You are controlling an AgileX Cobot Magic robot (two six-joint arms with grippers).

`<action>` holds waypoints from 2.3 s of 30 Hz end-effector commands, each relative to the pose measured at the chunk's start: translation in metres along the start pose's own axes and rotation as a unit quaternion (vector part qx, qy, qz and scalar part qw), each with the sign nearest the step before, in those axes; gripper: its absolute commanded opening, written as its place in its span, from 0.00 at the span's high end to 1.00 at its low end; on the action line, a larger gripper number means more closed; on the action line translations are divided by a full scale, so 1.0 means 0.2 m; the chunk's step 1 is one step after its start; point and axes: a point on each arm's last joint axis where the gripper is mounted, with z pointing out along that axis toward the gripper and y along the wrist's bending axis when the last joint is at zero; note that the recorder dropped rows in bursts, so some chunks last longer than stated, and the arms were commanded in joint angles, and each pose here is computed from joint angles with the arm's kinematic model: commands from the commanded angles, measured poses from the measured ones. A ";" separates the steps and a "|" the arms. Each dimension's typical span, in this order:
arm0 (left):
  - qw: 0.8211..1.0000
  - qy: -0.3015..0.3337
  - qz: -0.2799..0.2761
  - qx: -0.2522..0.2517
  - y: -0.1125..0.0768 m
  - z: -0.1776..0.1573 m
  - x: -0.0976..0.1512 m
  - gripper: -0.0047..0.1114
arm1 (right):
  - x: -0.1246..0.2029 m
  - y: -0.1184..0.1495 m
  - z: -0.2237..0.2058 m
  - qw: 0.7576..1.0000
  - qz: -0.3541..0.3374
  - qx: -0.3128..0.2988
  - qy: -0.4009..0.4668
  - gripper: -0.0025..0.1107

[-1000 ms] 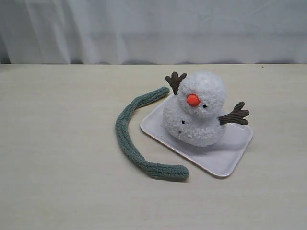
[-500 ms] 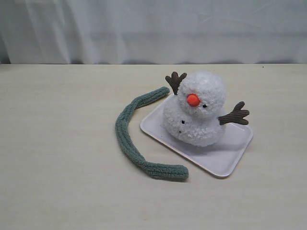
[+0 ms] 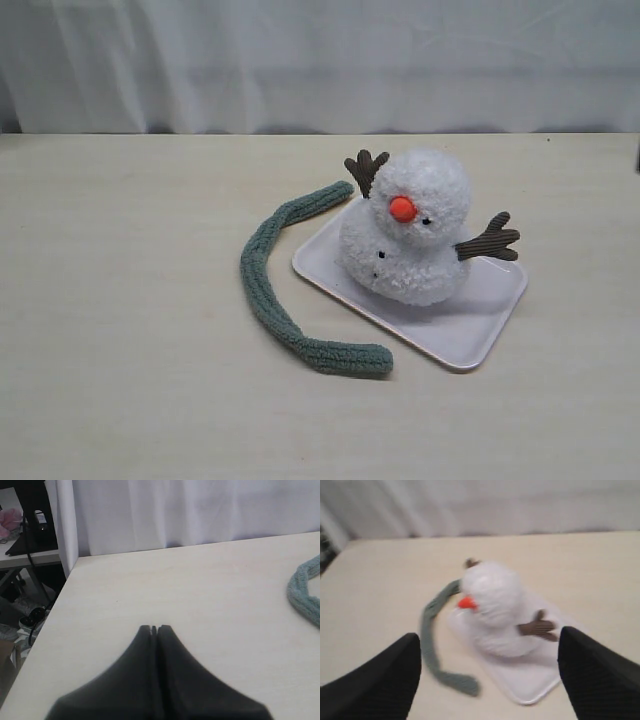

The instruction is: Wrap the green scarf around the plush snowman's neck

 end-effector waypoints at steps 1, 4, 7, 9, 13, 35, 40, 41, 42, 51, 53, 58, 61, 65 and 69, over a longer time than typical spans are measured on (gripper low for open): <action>1.000 -0.005 -0.002 0.000 0.00 0.00 0.00 0.96 | -0.02 0.04 0.14 0.989 -0.019 -0.132 0.055 0.42; 1.000 -0.005 -0.002 0.000 0.00 0.00 0.00 0.96 | -0.02 0.03 0.24 0.985 -0.030 -0.146 0.087 0.43; 1.000 -0.005 -0.002 0.000 0.00 0.00 0.00 0.96 | -0.01 0.06 0.37 0.983 -0.049 -0.153 0.092 0.43; 1.000 -0.005 -0.002 0.000 0.00 0.00 0.00 0.96 | 0.00 0.13 0.45 0.980 -0.064 -0.159 0.101 0.43; 1.000 -0.005 -0.002 0.000 0.00 0.00 0.00 0.96 | 0.06 0.27 0.65 0.979 -0.096 -0.138 0.114 0.43; 1.000 -0.005 -0.002 0.000 0.00 0.00 0.00 0.96 | 0.35 0.79 1.72 0.940 -0.180 -0.052 0.285 0.43; 1.000 -0.005 -0.002 0.000 0.00 0.00 0.00 0.96 | 0.40 0.79 1.87 0.937 -0.201 -0.026 0.286 0.43; 1.000 -0.005 -0.002 0.000 0.00 0.00 0.00 0.96 | 0.40 0.78 1.90 0.937 -0.200 -0.013 0.286 0.43; 1.000 -0.005 -0.002 0.000 0.00 0.00 0.00 0.96 | 0.40 0.78 1.91 0.939 -0.197 0.001 0.283 0.43; 1.000 -0.005 -0.002 0.000 0.00 0.00 0.00 0.96 | 0.46 0.72 2.02 0.932 -0.202 0.071 0.291 0.43; 1.000 -0.005 -0.002 0.000 0.00 0.00 0.00 0.96 | 0.48 0.72 2.04 0.934 -0.202 0.065 0.288 0.43; 1.000 -0.005 -0.002 0.000 0.00 0.00 0.00 0.96 | 0.52 0.73 2.09 0.938 -0.202 0.049 0.279 0.43; 1.000 -0.005 -0.002 0.000 0.00 0.00 0.00 0.96 | 0.53 0.72 2.09 0.937 -0.202 0.051 0.281 0.44; 1.000 -0.005 -0.002 0.000 0.00 0.00 0.00 0.96 | 0.53 0.72 2.09 0.933 -0.210 0.055 0.288 0.77; 1.000 -0.005 -0.002 0.000 0.00 0.00 0.00 0.96 | 0.51 0.72 2.05 0.923 -0.236 0.058 0.299 0.94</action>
